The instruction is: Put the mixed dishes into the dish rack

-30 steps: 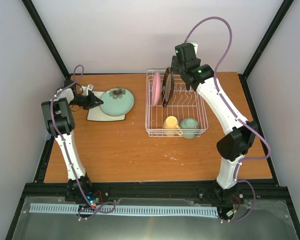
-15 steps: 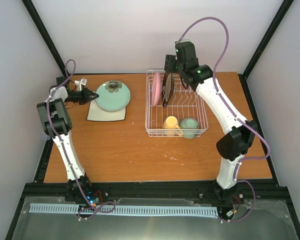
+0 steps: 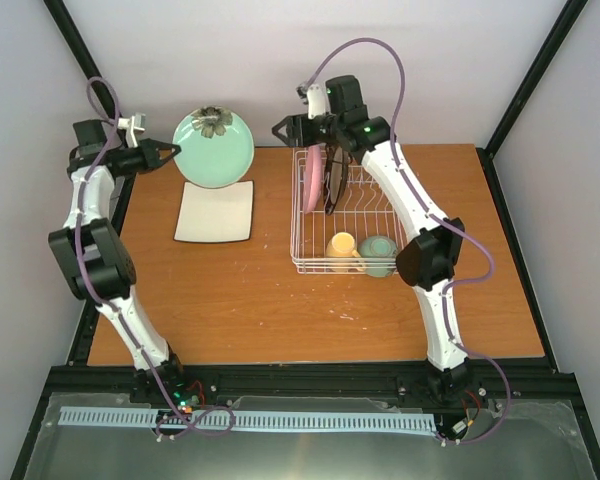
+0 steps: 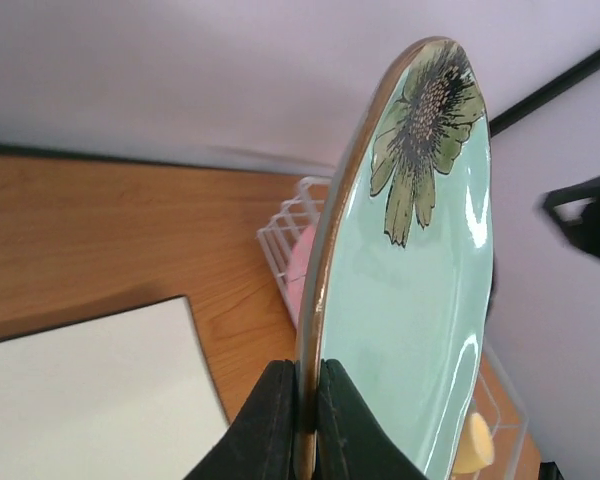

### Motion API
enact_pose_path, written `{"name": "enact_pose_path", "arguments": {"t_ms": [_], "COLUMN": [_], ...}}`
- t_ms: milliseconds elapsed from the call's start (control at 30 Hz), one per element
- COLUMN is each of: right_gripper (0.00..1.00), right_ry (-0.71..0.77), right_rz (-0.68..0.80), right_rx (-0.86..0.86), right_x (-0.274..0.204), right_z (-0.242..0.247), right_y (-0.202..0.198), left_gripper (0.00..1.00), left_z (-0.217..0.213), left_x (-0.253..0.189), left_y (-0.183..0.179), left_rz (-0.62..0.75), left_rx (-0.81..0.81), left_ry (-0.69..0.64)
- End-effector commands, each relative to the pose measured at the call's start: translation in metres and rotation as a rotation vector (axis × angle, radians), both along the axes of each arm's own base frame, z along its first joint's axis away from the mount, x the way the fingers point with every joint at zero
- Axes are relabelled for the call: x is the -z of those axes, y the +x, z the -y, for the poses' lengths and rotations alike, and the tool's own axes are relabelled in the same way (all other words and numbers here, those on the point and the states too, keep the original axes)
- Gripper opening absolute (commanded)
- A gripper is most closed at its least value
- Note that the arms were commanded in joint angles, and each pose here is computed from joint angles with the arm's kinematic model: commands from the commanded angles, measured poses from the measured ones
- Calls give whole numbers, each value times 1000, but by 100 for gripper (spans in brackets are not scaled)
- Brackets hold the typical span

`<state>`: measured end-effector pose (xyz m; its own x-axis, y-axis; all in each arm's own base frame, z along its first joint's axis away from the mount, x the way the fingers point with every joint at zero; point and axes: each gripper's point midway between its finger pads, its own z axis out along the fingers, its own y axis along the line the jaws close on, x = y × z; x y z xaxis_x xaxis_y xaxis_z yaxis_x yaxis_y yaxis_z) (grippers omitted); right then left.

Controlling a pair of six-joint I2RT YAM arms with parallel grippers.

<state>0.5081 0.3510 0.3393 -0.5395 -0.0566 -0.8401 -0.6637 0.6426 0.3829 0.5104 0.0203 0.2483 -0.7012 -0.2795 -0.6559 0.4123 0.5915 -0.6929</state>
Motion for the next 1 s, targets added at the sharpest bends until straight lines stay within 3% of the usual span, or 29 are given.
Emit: {"name": "enact_pose_path", "arguments": {"t_ms": [0,300,567,900,967], "right_gripper": [66,68,66,58,52], "right_ry": [73,250,289,320,327], "right_rz": [-155,-265,-304,-316,-311], "right_rx": [-230,-449,-526,-555,-559], "right_x": [17,13,14,16,14], "right_z": [-23,-45,-51,-60,-62], "right_y": [-34,-58,-68,-68,-68], "left_gripper": [1,1,1,1,1], "left_z": [24,51,63,107,120], "left_x": [-90,-100,-105,-118,-117], "left_y": [-32,-55,-54,-52,-52], "left_rz": [205,194,199,221,218], "left_rx": [71,98,109,217,245], "left_ry": [-53,-28,-13,-51,-54]}}
